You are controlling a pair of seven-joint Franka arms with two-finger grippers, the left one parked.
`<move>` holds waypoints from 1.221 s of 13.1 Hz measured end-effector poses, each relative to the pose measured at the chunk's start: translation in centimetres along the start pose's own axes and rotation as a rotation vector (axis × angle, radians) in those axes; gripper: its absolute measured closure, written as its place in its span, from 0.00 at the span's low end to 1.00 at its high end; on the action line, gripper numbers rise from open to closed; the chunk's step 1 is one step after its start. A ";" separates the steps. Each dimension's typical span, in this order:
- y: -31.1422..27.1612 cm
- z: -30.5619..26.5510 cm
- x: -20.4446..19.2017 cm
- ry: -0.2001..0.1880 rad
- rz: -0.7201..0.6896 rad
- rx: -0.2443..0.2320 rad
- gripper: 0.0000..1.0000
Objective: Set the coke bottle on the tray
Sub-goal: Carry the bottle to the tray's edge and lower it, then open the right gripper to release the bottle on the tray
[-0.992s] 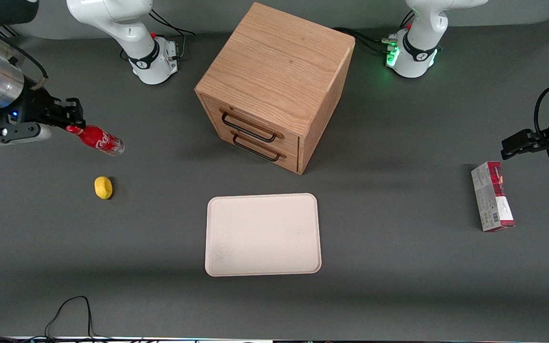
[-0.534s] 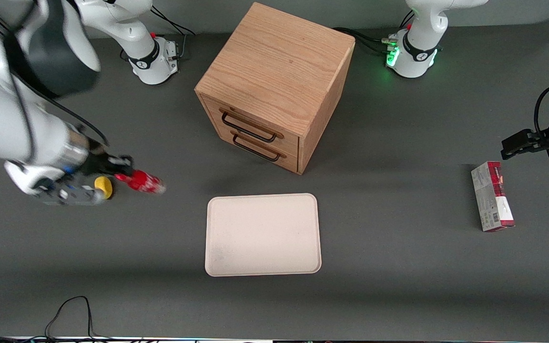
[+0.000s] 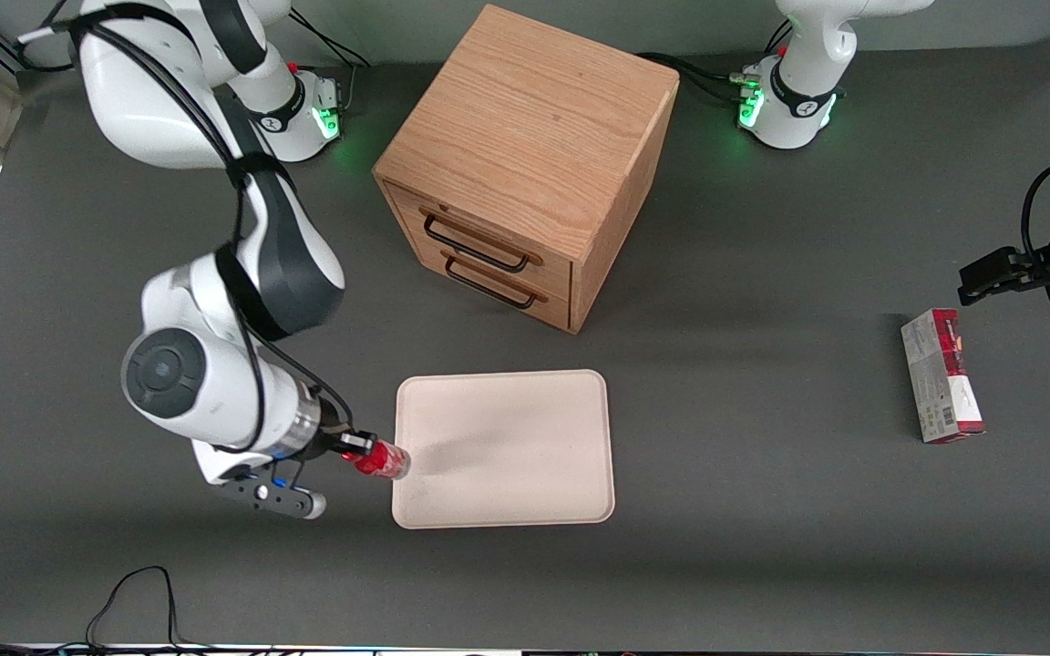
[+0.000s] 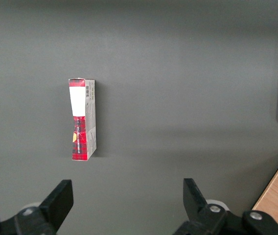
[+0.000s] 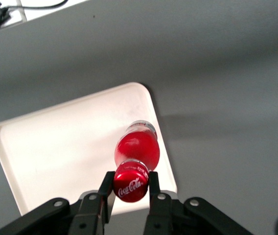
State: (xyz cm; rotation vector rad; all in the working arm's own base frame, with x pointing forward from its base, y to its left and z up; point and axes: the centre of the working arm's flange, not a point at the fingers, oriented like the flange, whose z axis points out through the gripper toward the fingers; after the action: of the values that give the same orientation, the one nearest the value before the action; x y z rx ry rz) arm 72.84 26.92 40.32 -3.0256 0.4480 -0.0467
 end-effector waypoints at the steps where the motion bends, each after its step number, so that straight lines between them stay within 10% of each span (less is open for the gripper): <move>1: -0.6 1.5 0.1 0.021 0.015 -0.006 0.69; 11: -1.9 5.3 0.2 0.046 0.048 -0.001 0.69; 16: -2.0 5.0 0.3 0.052 0.050 0.004 0.22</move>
State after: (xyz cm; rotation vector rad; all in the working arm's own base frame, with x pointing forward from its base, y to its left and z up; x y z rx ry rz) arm 73.87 29.11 35.49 -3.0140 0.5277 -0.1226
